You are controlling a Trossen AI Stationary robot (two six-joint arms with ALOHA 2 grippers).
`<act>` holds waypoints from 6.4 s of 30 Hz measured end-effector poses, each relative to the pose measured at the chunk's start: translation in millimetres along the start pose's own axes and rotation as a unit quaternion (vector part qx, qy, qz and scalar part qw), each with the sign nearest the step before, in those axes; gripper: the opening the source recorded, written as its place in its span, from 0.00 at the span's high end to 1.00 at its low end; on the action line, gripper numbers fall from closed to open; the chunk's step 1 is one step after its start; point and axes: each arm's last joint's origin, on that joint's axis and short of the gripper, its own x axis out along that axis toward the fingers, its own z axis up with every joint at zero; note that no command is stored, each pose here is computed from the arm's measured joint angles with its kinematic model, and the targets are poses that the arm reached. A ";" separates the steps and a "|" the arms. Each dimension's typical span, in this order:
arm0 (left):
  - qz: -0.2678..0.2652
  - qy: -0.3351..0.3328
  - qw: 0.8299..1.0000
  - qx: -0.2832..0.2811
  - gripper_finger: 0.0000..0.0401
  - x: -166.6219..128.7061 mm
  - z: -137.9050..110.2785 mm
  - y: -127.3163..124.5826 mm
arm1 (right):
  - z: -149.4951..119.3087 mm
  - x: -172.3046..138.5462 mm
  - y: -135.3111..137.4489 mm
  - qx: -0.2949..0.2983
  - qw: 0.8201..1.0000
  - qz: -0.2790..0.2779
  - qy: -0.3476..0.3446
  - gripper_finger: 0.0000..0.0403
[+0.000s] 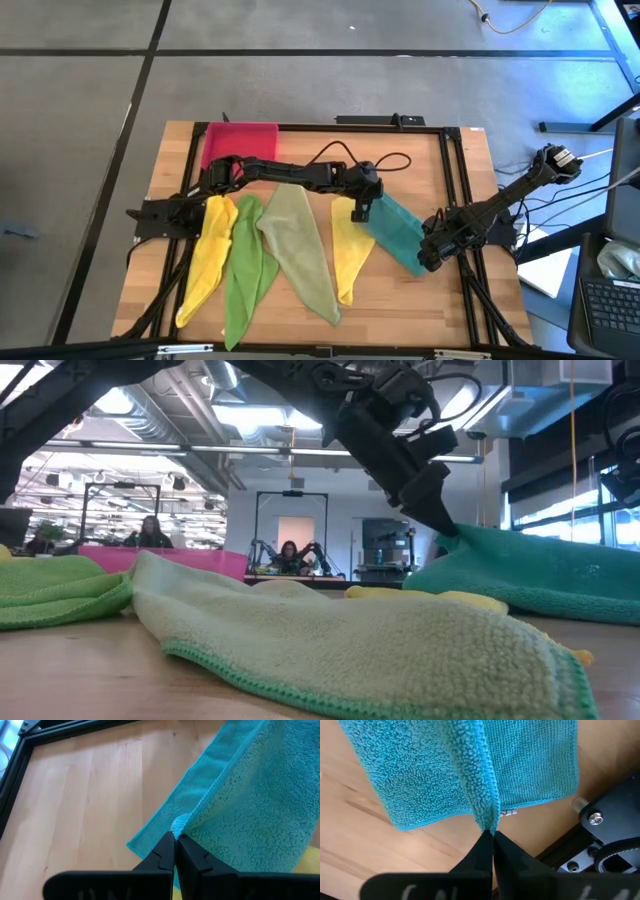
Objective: Fold microfiber towels
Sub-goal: Fold the blue microfiber towel
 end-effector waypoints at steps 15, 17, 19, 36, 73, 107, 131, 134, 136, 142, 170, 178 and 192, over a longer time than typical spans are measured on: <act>0.013 0.022 1.000 0.000 0.89 -0.1 -3.4 -0.4 | -0.2 -0.2 0.0 0.038 0.999 0.000 0.003 0.69; 0.016 0.028 0.999 0.000 0.88 -0.1 -4.6 -0.3 | -0.5 -0.2 0.0 0.050 0.999 0.000 0.009 0.66; 0.015 0.031 0.999 -0.002 0.89 -0.2 -5.1 -0.4 | -0.9 -0.2 0.0 0.059 0.998 -0.001 0.014 0.64; 0.021 0.123 0.991 -0.046 0.89 -58.1 0.2 8.1 | 4.8 -6.2 16.7 0.057 0.993 0.103 -0.022 0.72; -0.086 0.157 0.965 -0.193 0.89 -23.2 -69.0 -95.9 | 76.0 9.3 18.5 0.035 0.978 0.085 -0.189 0.75; 0.002 0.521 0.843 -0.135 0.90 -156.8 -192.1 -143.7 | 79.4 33.9 19.0 -0.013 0.975 0.128 -0.183 0.75; 0.046 0.383 0.856 -0.345 0.95 -241.0 -177.0 -103.5 | 103.8 18.3 42.1 -0.060 0.957 0.171 -0.226 0.75; 0.049 0.365 0.860 -0.354 0.95 -245.3 -172.9 -98.6 | 114.8 3.6 53.6 -0.078 0.952 0.163 -0.245 0.75; 0.049 0.357 0.861 -0.358 0.95 -248.4 -171.5 -96.1 | 121.2 -4.3 60.6 -0.087 0.953 0.151 -0.247 0.75; 0.059 0.336 0.869 -0.357 0.95 -252.9 -169.3 -93.9 | 148.8 -7.4 79.9 -0.094 0.958 0.120 -0.242 0.75; 0.061 0.187 0.897 -0.396 0.95 -322.1 -167.7 -72.3 | 244.4 33.0 245.9 -0.333 0.918 0.182 -0.114 0.75; 0.074 0.170 0.885 -0.427 0.95 -327.9 -168.9 -70.0 | 240.8 19.7 261.4 -0.362 0.912 0.147 -0.123 0.75; 0.008 0.030 0.902 -0.430 0.95 -307.1 -133.1 -67.7 | 234.4 -76.2 219.1 -0.443 0.884 0.129 -0.074 0.75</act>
